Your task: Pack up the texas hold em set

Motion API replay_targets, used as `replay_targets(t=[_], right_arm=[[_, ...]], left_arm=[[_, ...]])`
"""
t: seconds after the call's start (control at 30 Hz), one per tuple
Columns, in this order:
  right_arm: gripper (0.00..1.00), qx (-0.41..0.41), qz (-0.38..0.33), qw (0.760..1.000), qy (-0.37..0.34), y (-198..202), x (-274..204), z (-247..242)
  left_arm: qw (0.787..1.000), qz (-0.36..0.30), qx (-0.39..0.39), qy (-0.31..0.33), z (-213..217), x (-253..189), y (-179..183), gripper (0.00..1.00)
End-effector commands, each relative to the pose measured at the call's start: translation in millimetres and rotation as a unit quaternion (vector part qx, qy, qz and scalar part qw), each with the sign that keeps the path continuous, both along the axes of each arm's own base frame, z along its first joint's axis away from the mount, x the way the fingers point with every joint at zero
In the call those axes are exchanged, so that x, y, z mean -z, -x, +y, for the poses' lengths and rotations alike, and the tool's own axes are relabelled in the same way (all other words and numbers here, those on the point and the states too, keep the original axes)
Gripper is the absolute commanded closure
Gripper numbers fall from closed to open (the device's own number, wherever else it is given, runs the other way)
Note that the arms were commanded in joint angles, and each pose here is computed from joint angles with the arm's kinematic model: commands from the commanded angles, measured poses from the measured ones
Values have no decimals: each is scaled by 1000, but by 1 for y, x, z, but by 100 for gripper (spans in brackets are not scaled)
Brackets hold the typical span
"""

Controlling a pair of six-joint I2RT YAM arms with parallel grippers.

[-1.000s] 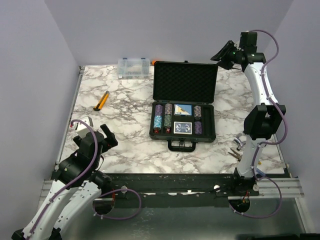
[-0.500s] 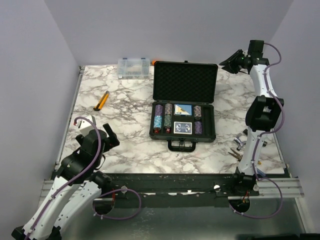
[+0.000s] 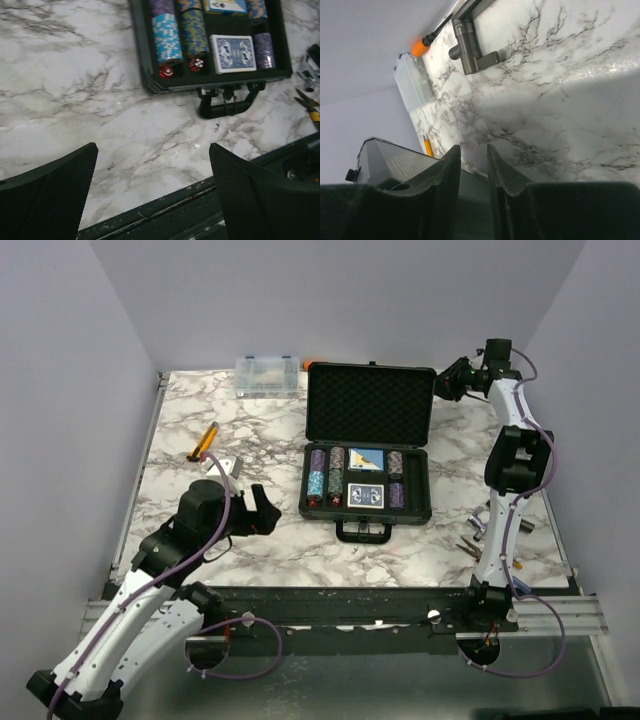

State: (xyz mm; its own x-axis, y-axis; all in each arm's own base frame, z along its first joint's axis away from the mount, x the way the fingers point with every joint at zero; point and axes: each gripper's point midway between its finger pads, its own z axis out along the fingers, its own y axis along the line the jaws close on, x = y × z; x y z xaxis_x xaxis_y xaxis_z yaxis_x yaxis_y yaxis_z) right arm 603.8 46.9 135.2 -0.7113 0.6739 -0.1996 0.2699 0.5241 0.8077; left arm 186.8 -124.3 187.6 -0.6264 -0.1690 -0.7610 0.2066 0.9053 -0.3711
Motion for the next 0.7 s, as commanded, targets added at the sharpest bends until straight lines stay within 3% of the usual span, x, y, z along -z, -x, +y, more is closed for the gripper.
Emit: replay_targets(t=[0.0, 0.67], right_arm=[[69, -60, -25, 996, -60, 4, -10, 17], [73, -100, -32, 989, -104, 44, -42, 50]], left_arm=[[989, -12, 120, 85, -56, -25, -1, 8], [966, 9, 207, 153, -139, -96, -82, 10]])
